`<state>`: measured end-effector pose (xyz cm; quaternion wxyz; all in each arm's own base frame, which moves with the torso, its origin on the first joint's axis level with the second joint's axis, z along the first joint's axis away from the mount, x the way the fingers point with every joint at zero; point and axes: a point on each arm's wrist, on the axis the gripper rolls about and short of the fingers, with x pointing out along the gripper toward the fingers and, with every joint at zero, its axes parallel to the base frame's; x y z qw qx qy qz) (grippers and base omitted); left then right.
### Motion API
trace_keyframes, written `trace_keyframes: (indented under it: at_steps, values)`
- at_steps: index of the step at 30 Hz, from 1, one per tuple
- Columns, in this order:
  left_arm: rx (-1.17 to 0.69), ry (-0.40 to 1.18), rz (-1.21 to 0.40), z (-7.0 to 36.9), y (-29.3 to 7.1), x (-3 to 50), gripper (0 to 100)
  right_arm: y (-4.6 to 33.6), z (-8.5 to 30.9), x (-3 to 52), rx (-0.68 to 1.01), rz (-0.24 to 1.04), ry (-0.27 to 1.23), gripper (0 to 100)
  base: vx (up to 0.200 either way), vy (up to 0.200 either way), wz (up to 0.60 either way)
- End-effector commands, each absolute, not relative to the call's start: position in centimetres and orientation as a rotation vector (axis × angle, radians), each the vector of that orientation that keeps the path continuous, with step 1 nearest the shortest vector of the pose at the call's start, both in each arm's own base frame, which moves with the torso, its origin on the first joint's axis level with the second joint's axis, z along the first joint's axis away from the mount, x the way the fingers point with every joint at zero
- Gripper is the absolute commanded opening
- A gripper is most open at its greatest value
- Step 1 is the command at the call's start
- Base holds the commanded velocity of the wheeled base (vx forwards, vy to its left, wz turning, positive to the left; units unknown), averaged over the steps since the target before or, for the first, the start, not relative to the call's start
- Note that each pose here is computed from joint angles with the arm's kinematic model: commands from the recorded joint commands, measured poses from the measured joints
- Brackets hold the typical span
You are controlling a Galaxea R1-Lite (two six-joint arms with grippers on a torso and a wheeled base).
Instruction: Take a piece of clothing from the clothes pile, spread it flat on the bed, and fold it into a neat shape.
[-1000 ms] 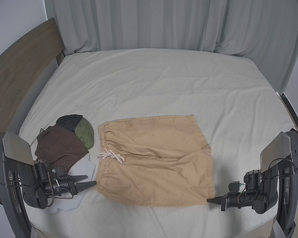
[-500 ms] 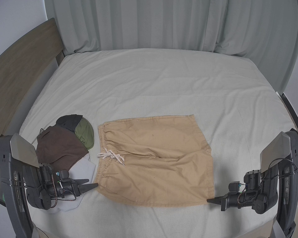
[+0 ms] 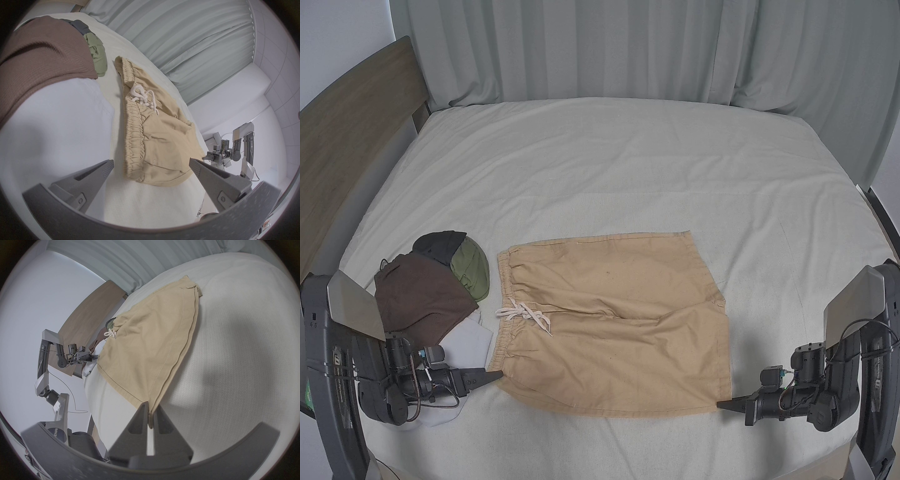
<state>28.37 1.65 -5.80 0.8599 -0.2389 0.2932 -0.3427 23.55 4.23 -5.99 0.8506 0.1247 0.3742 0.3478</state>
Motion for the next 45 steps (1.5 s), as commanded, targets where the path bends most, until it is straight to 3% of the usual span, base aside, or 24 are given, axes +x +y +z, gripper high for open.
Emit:
trace_keyframes:
  at_steps: [1,26,27,45]
  values:
    - [-0.515,0.631,-0.727,-5.9,1.2,28.3,100,4.2,-6.0,23.5,0.264,0.733,0.791,0,0.0,0.0,0.0]
    - [-0.545,0.675,-0.68,-6.3,-0.4,28.7,100,4.2,-6.0,23.5,0.263,0.732,0.79,0,0.0,0.0,0.0]
    - [-0.546,0.676,-0.68,-6.3,-0.4,28.7,0,4.2,-6.0,23.5,0.264,0.731,0.79,0,0.0,0.0,0.0]
    - [-0.549,0.699,-0.685,-6.3,-0.4,27.9,0,4.1,-5.7,23.0,0.267,0.732,0.799,0,0.0,0.0,0.0]
